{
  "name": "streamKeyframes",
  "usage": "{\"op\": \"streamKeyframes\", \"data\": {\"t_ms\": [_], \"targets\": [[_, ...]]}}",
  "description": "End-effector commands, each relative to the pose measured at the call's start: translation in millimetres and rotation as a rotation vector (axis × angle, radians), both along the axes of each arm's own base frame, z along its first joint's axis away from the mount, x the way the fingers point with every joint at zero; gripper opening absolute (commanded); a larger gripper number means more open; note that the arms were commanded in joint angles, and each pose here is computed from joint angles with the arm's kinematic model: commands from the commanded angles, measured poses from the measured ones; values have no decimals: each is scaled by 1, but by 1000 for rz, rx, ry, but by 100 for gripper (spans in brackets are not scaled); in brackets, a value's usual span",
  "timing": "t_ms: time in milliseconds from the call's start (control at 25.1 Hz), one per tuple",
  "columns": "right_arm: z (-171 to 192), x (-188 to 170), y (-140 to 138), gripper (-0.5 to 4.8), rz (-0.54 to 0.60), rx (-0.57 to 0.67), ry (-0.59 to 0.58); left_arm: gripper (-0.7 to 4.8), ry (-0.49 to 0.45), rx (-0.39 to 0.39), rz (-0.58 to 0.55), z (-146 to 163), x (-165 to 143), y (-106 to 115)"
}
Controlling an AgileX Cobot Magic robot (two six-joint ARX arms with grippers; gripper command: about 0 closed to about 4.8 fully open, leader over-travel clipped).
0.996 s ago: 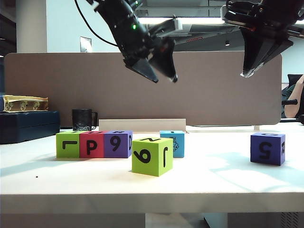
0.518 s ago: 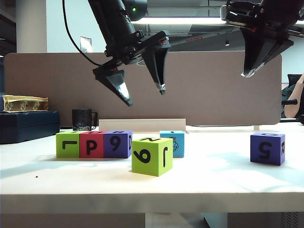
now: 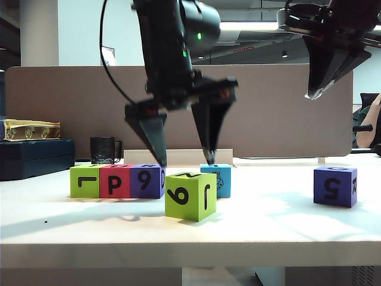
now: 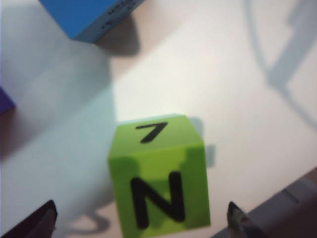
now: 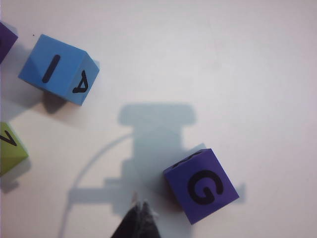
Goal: Select the appropriate blocks from the scattered letter blocks on the table and arrange them in a row to spell out "TURING".
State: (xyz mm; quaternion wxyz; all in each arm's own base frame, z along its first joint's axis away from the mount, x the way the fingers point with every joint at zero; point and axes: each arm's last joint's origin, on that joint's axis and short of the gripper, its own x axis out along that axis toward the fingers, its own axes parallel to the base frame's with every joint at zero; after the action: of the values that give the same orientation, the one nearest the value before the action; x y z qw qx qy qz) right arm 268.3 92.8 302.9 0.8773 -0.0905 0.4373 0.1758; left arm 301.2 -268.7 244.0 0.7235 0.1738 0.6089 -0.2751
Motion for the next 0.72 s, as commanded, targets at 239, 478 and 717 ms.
{"op": "streamKeyframes", "data": {"t_ms": [239,478,717], "targets": [[1,-2,-1,-1,-14,-29,7,430,38,-42,32,-24,-2,-4],[1,-3,-2,-1,-14,-30,11,288,42,-38,35,-37,-3,-2],[0,-3,-2,-1,-14,-33,19,269,55,-88,59,-21,-3,-7]]}}
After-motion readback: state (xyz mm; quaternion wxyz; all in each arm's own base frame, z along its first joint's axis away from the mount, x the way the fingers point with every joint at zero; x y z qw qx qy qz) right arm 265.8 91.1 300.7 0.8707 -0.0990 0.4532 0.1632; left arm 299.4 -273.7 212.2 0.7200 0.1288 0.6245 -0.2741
